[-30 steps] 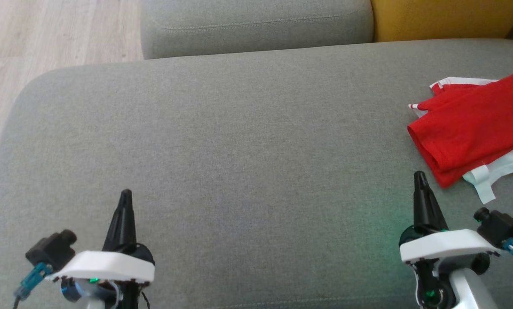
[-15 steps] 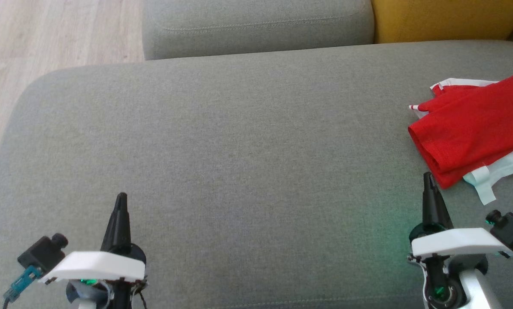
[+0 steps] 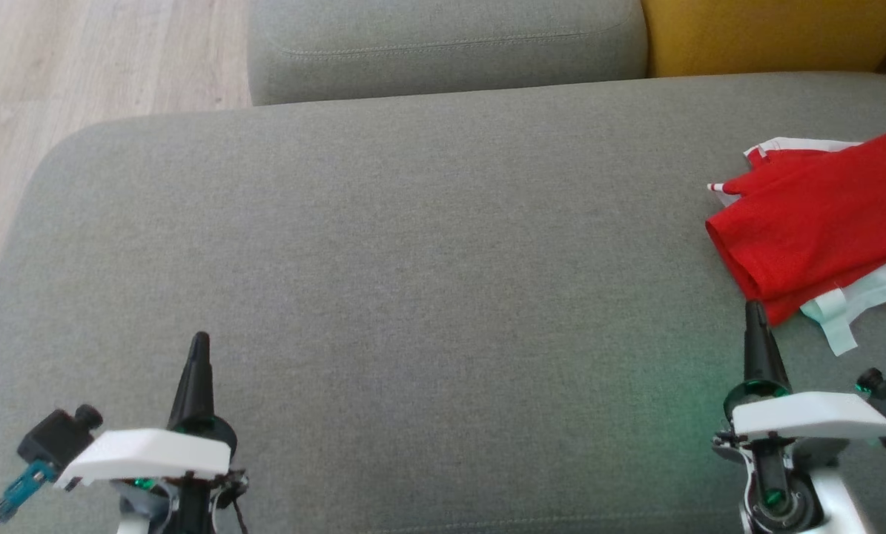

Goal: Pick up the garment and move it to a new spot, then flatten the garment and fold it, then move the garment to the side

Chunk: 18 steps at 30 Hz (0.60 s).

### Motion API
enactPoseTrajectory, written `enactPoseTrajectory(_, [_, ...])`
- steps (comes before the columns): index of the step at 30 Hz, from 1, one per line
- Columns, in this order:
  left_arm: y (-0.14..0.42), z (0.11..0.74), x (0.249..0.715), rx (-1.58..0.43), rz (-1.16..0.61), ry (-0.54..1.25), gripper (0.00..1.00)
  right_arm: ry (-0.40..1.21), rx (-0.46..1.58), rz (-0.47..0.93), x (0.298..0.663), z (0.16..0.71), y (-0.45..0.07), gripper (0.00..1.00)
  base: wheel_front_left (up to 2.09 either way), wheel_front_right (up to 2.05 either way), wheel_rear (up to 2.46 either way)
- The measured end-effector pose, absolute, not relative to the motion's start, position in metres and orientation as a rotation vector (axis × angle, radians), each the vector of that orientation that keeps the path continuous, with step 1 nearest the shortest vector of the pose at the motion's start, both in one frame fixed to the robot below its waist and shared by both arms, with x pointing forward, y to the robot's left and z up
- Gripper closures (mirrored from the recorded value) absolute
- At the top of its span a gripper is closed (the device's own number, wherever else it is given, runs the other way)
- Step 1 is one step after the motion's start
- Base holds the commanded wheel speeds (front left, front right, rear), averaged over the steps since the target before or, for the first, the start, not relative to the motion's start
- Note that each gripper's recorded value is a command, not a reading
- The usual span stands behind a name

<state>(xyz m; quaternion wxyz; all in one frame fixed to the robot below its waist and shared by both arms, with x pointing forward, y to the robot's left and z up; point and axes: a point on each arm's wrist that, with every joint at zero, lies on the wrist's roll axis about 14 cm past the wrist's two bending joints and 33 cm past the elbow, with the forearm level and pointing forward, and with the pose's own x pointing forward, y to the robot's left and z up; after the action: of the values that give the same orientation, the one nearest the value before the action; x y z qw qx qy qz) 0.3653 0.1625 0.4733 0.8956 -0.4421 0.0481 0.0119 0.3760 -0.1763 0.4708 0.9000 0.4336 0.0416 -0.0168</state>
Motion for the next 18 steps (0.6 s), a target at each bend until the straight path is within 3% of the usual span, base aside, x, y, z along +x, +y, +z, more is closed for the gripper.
enactPoseTrajectory(18, [0.1692,0.4705,0.3675,-1.093,0.048,0.12,1.0,0.089,1.083,-0.065,0.3764,0.471,-0.1843,1.0,0.0,0.0,0.0])
